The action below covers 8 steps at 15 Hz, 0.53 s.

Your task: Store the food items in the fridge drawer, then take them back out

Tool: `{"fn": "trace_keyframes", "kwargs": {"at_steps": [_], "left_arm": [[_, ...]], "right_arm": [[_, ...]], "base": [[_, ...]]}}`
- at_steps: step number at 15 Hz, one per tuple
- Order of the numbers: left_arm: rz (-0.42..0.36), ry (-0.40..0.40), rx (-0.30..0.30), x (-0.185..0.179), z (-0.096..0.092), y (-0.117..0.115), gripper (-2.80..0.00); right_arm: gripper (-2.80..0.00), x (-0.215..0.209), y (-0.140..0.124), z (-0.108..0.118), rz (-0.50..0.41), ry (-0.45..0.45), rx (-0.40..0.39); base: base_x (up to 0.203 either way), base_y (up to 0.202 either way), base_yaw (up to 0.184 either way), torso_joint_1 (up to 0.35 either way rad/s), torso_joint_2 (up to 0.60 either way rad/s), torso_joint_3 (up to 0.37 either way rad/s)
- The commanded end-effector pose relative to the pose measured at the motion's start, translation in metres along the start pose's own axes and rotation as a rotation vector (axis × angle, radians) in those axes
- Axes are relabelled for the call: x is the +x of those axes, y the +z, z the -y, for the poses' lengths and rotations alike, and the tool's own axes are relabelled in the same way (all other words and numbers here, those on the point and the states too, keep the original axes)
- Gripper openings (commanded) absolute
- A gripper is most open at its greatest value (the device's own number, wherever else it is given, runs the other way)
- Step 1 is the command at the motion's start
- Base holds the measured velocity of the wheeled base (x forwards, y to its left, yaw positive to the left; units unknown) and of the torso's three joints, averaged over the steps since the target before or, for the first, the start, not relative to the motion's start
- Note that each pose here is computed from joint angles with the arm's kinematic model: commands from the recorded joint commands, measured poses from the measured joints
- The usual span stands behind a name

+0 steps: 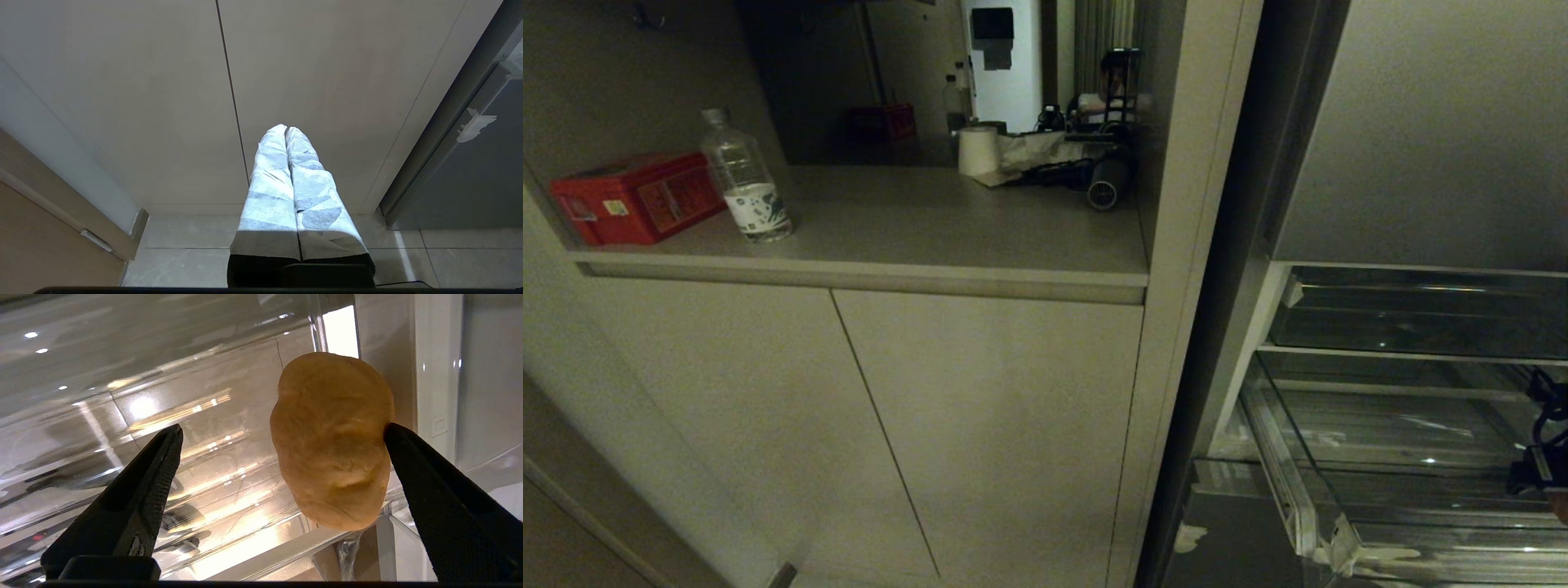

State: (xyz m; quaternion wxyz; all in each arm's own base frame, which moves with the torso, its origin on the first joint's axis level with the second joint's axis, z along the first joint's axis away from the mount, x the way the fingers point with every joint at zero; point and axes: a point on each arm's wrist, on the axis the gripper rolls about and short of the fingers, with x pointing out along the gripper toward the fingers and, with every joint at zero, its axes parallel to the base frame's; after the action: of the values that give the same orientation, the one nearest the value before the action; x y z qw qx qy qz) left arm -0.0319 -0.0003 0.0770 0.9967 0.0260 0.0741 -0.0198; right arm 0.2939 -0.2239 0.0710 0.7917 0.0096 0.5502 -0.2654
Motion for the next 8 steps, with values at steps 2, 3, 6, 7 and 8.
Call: {"fn": "trace_keyframes", "kwargs": {"at_steps": [2, 3, 6, 7, 8], "left_arm": [[-0.003, 0.001, 0.000, 0.0001, 0.0000, -0.0001, -2.80], [-0.002, -0.001, 0.000, 0.0001, 0.0000, -0.0001, -2.80], [-0.002, 0.000, 0.000, 0.0001, 0.0000, 0.0000, -2.80], [-0.002, -0.001, 0.000, 0.0001, 0.0000, -0.0001, -2.80], [-0.003, 0.000, 0.000, 0.0001, 0.0000, -0.0001, -2.80]], "right_arm": [[0.00, 0.0093, -0.0014, 0.0012, -0.023, 0.003, 0.002], [0.00, 0.0093, -0.0005, 0.0015, -0.020, 0.002, 0.003], [0.00, 0.0152, 0.0006, 0.0008, -0.027, 0.004, 0.001], [0.00, 0.0155, 0.0012, 0.0009, -0.026, 0.003, 0.001], [0.00, 0.0157, 0.0018, 0.0011, -0.025, 0.002, 0.002]], "base": [[0.000, 0.000, 0.000, 0.000, 0.00, 0.000], [0.000, 0.000, 0.000, 0.000, 0.00, 0.000], [0.000, 0.000, 0.000, 0.000, 0.00, 0.000], [0.000, 0.000, 0.000, 0.000, 0.00, 0.000], [0.000, 0.000, 0.000, 0.000, 0.00, 0.000]]}}
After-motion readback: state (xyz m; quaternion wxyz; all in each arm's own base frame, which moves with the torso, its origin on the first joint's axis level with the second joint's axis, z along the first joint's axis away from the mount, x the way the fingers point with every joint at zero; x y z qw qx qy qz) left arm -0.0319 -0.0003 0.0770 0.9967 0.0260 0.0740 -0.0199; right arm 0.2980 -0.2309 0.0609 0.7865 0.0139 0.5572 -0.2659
